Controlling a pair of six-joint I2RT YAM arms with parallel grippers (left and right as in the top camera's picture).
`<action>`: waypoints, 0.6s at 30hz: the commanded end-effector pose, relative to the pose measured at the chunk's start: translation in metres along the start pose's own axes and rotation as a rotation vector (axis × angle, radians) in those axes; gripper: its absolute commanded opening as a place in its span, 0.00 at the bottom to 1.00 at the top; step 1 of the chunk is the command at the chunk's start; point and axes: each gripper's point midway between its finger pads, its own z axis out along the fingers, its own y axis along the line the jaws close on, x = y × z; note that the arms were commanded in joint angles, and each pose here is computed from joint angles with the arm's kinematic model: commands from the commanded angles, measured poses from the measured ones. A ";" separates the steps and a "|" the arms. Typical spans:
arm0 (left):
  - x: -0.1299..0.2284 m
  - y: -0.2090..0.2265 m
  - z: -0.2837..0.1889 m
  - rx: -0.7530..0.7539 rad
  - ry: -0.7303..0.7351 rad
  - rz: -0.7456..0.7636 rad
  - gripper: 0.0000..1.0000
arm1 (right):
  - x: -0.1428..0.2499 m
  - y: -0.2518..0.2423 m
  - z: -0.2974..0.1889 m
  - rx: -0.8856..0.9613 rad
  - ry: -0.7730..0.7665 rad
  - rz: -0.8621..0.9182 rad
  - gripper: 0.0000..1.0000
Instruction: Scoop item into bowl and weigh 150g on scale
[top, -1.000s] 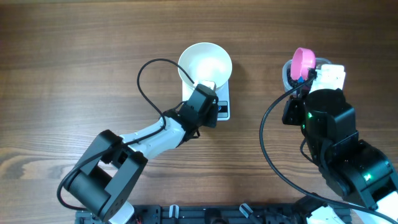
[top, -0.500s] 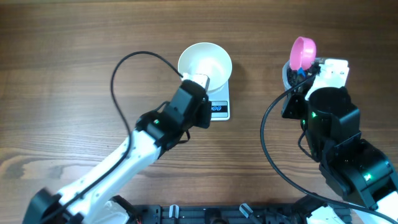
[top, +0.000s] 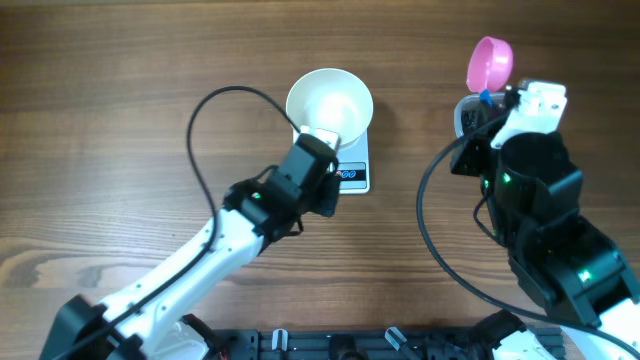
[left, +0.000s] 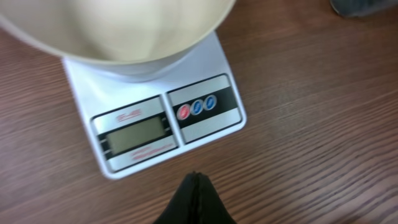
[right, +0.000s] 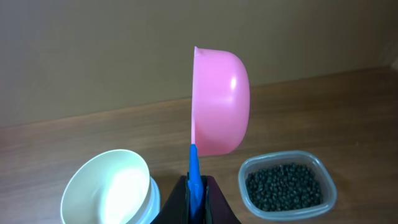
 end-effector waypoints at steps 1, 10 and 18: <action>0.007 -0.011 0.021 0.004 0.033 0.052 0.04 | -0.008 -0.001 0.007 0.032 -0.020 -0.031 0.04; 0.009 -0.006 0.032 -0.049 0.029 0.066 0.04 | -0.025 -0.005 0.028 0.082 -0.081 -0.003 0.04; 0.015 -0.009 0.014 -0.024 0.055 0.070 0.04 | -0.029 -0.015 0.051 0.105 -0.095 0.153 0.04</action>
